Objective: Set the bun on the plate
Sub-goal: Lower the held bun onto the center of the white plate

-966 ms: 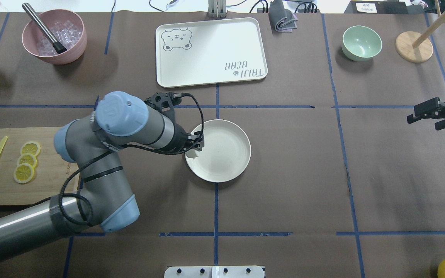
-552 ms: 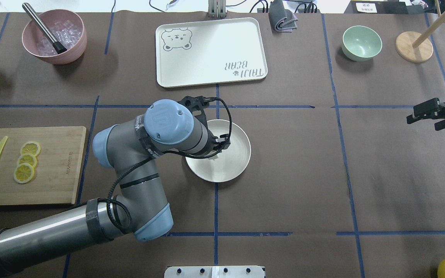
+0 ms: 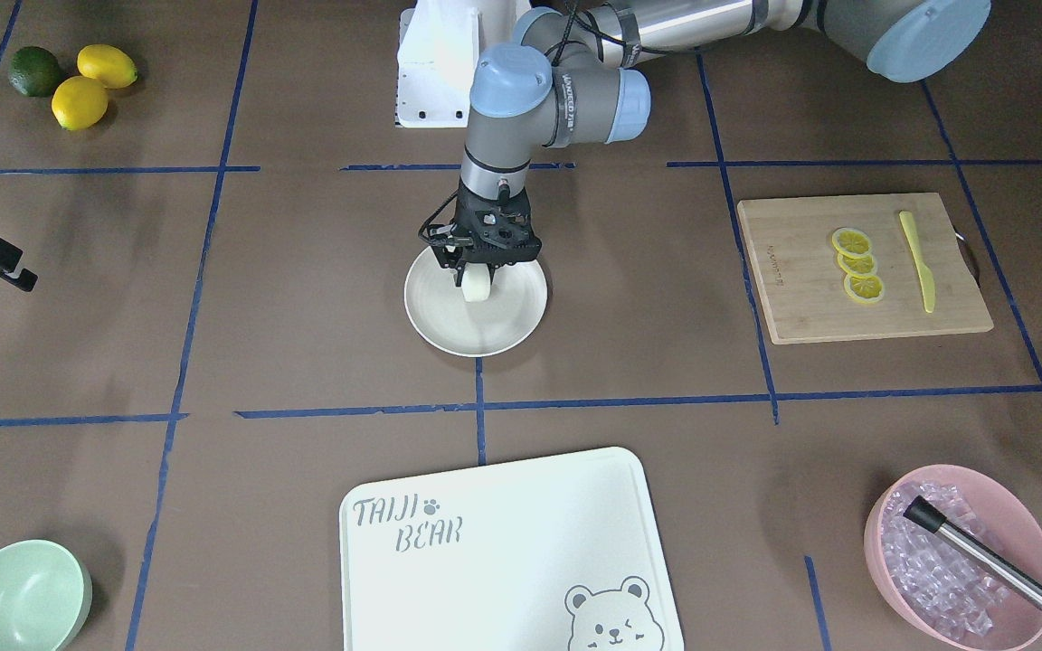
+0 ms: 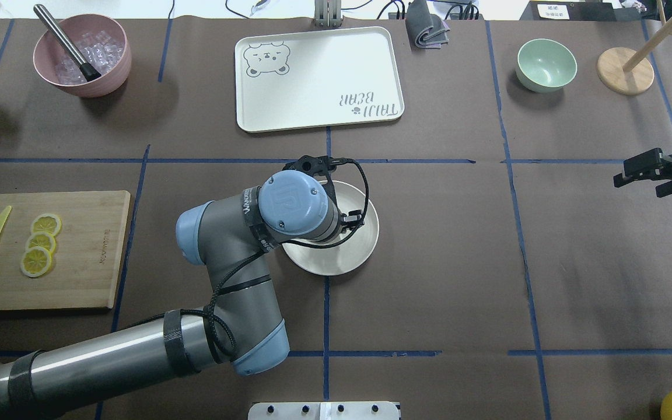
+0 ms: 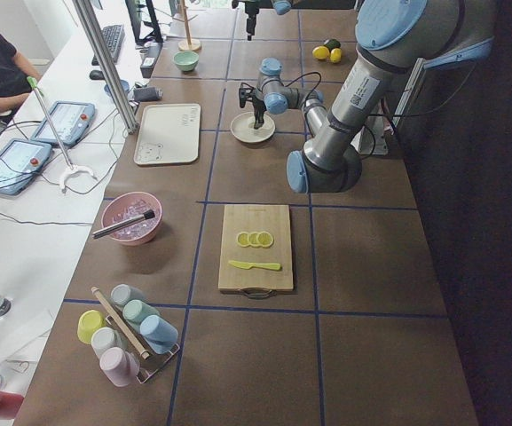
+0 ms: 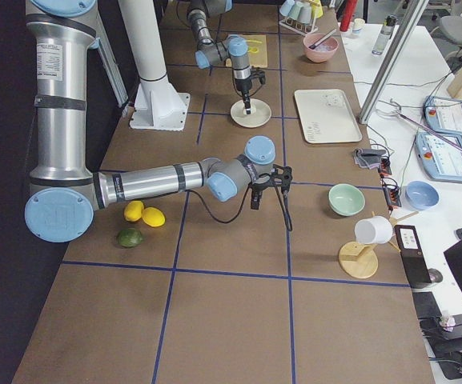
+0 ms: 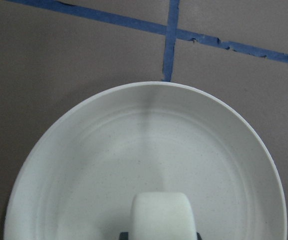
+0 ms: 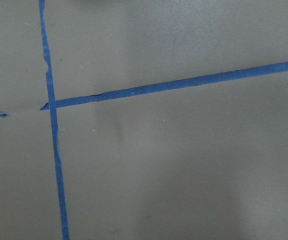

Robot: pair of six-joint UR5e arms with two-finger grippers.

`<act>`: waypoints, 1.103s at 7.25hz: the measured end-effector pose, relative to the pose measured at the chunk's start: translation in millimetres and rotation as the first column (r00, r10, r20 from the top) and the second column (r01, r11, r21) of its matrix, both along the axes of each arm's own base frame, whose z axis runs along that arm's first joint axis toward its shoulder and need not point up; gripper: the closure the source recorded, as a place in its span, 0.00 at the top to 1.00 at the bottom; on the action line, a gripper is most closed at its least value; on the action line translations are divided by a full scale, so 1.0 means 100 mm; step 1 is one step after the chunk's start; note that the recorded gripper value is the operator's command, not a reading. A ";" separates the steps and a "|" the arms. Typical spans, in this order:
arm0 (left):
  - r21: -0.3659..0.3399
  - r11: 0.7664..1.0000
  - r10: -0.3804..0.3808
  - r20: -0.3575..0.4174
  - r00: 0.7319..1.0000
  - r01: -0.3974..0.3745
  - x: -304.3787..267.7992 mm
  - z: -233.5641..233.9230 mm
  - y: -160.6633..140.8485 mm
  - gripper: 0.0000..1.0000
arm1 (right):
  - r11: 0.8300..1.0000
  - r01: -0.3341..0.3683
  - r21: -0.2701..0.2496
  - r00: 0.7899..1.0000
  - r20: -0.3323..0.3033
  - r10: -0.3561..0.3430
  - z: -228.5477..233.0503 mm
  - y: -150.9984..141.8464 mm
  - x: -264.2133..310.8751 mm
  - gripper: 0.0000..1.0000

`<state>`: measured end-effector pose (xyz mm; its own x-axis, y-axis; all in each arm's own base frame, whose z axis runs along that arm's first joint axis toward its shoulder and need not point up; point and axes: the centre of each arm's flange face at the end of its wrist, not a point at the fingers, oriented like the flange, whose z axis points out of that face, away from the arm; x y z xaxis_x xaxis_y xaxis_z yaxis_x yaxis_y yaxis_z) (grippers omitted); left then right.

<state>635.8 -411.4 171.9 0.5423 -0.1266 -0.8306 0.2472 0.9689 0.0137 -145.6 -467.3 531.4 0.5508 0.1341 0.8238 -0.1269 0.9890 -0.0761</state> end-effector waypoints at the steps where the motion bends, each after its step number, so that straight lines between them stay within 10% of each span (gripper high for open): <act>1: 0.001 1.000 -0.002 0.006 1.000 0.002 0.05 -0.01 -0.01 0.49 | 1.000 0.000 -0.001 1.000 -0.001 0.000 0.01 0.00 0.00 1.00; 5: 0.004 1.000 -0.002 0.020 1.000 0.002 0.13 0.04 0.05 0.64 | 1.000 0.000 -0.006 1.000 -0.003 0.000 0.04 -0.01 -0.01 1.00; 7: 0.004 1.000 -0.001 0.022 1.000 0.001 0.13 0.05 0.06 0.99 | 1.000 0.000 -0.006 1.000 -0.003 0.000 0.04 -0.01 -0.01 1.00; 8: 0.004 1.000 -0.001 0.021 1.000 0.001 0.12 0.04 0.06 1.00 | 1.000 0.001 -0.007 1.000 -0.003 -0.001 0.04 -0.01 -0.01 1.00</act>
